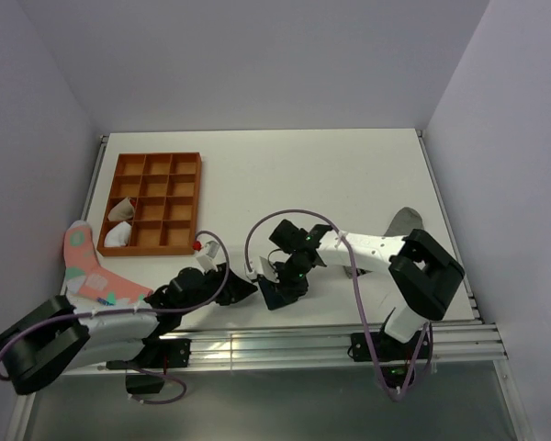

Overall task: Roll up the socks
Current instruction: Roll the sock at the center of the board.

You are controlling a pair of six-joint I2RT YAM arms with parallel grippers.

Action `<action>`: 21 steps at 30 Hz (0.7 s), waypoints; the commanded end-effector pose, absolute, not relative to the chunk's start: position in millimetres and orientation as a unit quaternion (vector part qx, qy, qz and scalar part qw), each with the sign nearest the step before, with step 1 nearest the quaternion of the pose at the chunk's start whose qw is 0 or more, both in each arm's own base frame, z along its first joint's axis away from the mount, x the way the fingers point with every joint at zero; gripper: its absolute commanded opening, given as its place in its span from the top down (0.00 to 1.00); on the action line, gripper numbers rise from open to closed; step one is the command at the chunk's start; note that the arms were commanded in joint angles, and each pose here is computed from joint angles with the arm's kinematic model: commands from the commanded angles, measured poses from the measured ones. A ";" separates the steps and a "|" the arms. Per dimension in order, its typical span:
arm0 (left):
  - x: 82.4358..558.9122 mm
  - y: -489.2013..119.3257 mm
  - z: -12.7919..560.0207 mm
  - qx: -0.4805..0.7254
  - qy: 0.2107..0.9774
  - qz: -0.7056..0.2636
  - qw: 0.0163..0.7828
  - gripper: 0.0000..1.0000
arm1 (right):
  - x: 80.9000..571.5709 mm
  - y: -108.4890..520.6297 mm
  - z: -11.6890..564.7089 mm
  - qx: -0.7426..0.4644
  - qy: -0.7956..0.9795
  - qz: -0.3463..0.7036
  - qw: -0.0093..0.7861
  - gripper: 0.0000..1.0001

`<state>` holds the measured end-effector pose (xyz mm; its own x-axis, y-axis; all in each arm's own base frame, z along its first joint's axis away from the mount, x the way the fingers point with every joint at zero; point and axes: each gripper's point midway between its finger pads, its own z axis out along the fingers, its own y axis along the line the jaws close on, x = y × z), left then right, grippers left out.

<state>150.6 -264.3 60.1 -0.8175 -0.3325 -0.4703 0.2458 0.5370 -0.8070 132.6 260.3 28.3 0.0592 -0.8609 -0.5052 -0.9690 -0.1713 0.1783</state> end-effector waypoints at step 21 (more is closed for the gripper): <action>150.2 -282.7 86.0 0.125 0.776 -0.444 0.431 0.55 | 143.8 254.5 25.3 -0.590 0.714 0.344 -0.151 0.76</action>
